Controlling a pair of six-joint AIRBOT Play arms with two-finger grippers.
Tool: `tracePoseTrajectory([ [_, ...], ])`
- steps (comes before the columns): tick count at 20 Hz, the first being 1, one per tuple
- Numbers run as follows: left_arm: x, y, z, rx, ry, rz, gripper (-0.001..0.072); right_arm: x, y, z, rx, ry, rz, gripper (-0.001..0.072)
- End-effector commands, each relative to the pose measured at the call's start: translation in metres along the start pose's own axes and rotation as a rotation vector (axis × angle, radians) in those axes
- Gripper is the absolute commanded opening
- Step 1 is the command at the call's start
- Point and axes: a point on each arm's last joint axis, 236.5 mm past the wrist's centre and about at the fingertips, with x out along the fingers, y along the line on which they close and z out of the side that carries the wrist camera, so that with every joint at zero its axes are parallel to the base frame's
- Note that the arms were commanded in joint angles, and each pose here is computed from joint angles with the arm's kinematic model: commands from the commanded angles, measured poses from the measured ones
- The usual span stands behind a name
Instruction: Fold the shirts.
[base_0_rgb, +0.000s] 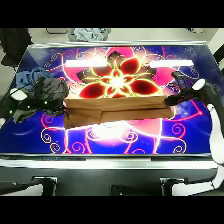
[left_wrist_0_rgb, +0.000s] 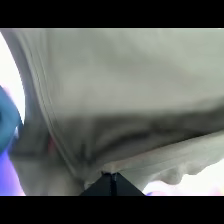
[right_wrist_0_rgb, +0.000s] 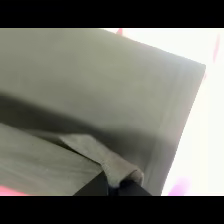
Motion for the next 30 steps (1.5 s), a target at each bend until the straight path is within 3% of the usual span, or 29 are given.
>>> tracePoseTrajectory([
  [1, 0.037, 0.015, 0.026, -0.023, 0.059, -0.008, 0.0028, 0.036, -0.007, 0.012, 0.085, 0.014, -0.012, 0.0048],
  [6, 0.069, 0.026, 0.013, -0.05, 0.19, -0.031, 0.0038, 0.054, -0.007, 0.0, 0.143, 0.051, 0.005, 0.0058],
  [7, 0.068, 0.026, 0.014, -0.048, 0.187, -0.031, 0.0161, 0.053, -0.005, 0.002, 0.15, 0.045, 0.014, 0.0173],
  [8, 0.064, 0.024, 0.016, -0.043, 0.188, -0.034, 0.0366, 0.047, -0.004, 0.003, 0.149, 0.045, 0.017, 0.038],
  [9, 0.058, 0.022, 0.018, -0.036, 0.196, -0.041, 0.038, 0.038, -0.005, 0.004, 0.136, 0.041, 0.017, 0.0521],
  [10, 0.049, 0.018, 0.021, -0.019, 0.204, -0.05, 0.038, 0.026, -0.014, 0.006, 0.143, 0.022, 0.005, 0.0592],
  [12, 0.031, 0.007, 0.032, 0.03, 0.188, -0.062, 0.038, 0.008, -0.034, 0.006, 0.226, -0.038, 0.029, 0.0638],
  [13, 0.022, 0.0, 0.039, 0.047, 0.162, -0.066, 0.0379, 0.004, -0.04, 0.003, 0.288, -0.069, 0.085, 0.0684],
  [15, 0.003, -0.017, 0.051, 0.081, 0.103, -0.076, 0.0379, 0.002, -0.039, -0.004, 0.392, -0.114, 0.25, 0.0708],
  [18, -0.021, -0.043, 0.056, 0.132, 0.046, -0.088, 0.0379, 0.01, -0.025, -0.017, 0.483, -0.115, 0.471, 0.0713],
  [21, -0.036, -0.067, 0.055, 0.185, 0.016, -0.099, 0.038, 0.031, -0.014, -0.024, 0.513, -0.078, 0.53, 0.0714],
  [24, -0.043, -0.086, 0.052, 0.225, 0.005, -0.11, 0.0379, 0.046, 0.001, -0.018, 0.537, -0.071, 0.584, 0.071],
  [25, -0.043, -0.09, 0.05, 0.234, 0.007, -0.114, 0.038, 0.051, 0.005, -0.018, 0.531, -0.064, 0.582, 0.0675],
  [26, -0.041, -0.094, 0.048, 0.243, 0.012, -0.117, 0.038, 0.055, 0.005, -0.015, 0.525, -0.07, 0.563, 0.0525],
  [28, -0.037, -0.102, 0.044, 0.258, 0.023, -0.124, 0.038, 0.052, 0.004, -0.006, 0.507, -0.108, 0.556, 0.0147],
  [29, -0.034, -0.105, 0.042, 0.264, 0.032, -0.127, 0.0378, 0.046, 0.005, 0.0, 0.48, -0.131, 0.561, 0.0048],
  [30, -0.027, -0.109, 0.038, 0.27, 0.047, -0.131, 0.0376, 0.038, 0.007, 0.004, 0.442, -0.147, 0.561, 0.0048],
])
